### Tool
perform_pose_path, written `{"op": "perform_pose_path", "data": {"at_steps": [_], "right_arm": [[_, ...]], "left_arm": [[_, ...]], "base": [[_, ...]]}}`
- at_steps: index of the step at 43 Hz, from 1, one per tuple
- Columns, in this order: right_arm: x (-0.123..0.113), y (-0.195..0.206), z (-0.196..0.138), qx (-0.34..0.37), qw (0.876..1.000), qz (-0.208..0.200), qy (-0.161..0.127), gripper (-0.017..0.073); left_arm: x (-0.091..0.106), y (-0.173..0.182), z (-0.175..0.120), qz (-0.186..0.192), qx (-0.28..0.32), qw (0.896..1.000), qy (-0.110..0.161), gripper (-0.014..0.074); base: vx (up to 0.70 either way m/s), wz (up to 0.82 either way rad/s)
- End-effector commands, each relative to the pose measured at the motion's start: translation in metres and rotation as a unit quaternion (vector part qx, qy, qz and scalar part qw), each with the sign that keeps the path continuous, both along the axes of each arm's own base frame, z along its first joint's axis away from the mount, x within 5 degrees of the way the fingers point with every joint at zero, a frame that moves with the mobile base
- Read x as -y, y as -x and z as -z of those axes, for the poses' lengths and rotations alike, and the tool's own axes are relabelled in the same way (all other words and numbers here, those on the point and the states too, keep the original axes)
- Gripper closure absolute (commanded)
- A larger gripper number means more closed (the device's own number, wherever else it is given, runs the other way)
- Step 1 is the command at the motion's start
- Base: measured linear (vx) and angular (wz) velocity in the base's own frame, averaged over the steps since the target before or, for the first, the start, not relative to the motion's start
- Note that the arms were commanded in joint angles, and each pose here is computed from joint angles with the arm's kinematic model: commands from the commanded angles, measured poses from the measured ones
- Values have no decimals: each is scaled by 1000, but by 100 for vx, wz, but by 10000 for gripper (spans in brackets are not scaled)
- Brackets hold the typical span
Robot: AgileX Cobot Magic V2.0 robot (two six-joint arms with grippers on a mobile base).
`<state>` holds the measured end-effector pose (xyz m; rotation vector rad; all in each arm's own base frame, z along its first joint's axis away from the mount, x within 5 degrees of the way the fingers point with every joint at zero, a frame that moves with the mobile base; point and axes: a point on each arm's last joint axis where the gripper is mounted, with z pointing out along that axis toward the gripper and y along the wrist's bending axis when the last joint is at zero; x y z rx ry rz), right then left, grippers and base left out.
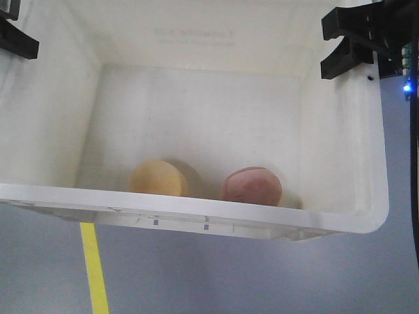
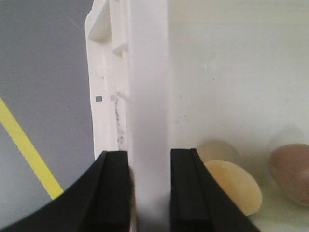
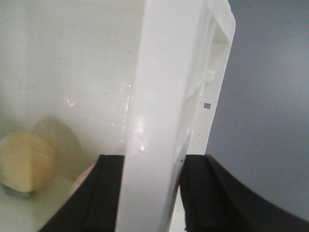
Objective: Place moving items into box and shelve
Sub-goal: 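Keep both grippers clamped on the tote walls while the base turns, then keep the tote level in both grippers while driving across the floor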
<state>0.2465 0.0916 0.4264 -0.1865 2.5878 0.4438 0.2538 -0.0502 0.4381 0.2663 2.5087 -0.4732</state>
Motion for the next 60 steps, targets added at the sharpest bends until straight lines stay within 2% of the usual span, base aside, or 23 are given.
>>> {"op": "perform_pose_path", "data": {"at_steps": [1,24,60], "right_arm": [[-8,14,-32,69,994,-24,-81,559],[-8,14,-32,68,994,-25,-81,559],[-8,15,-31,62,995,-26,-78,559]], "left_arm": [[12,14,-31,17,67,994,80,594],[12,14,-31,17,67,994,79,594],[12,14,-31,17,67,994,79,594]], "base": [[21,71],[22,61],[26,38]]}}
